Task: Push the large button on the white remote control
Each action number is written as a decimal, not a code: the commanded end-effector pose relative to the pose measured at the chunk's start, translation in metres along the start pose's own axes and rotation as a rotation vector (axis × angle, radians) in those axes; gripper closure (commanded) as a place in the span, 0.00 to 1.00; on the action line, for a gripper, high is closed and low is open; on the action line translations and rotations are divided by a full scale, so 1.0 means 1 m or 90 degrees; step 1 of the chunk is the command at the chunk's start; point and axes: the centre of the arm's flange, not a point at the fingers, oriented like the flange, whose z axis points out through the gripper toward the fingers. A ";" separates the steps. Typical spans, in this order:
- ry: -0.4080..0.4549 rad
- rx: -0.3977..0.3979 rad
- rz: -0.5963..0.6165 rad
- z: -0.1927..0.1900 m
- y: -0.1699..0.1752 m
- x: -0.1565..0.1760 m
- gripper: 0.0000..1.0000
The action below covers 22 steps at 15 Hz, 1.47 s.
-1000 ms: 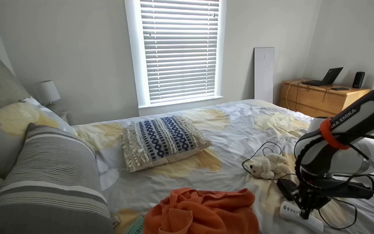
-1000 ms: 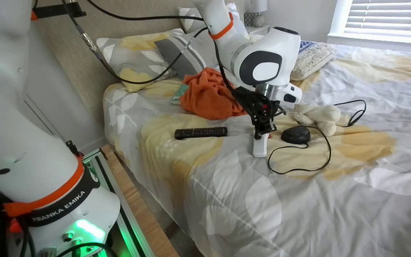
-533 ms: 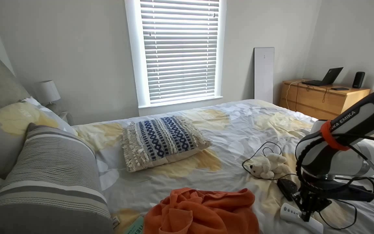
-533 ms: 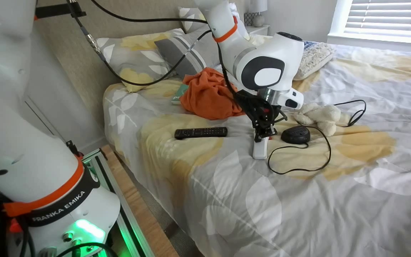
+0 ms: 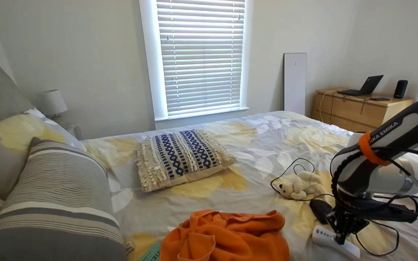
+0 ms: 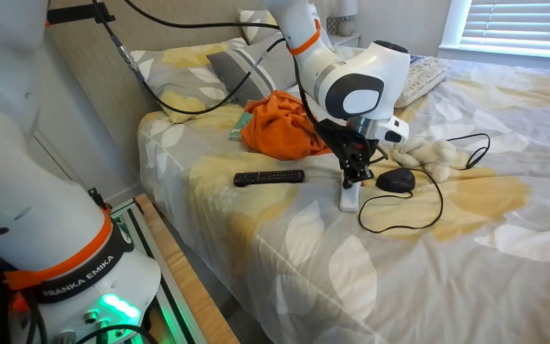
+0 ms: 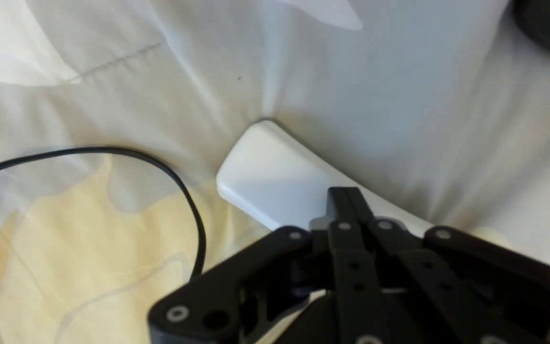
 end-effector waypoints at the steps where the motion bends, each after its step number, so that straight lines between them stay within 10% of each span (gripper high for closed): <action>1: 0.026 -0.008 -0.013 -0.031 -0.010 -0.012 1.00; 7: 0.066 -0.019 -0.031 -0.092 -0.027 -0.040 1.00; 8: 0.090 -0.038 -0.047 -0.100 -0.031 -0.056 0.74; 18: 0.378 -0.110 -0.258 -0.195 -0.081 -0.159 0.07; 22: 0.522 -0.077 -0.343 -0.234 -0.080 -0.191 0.00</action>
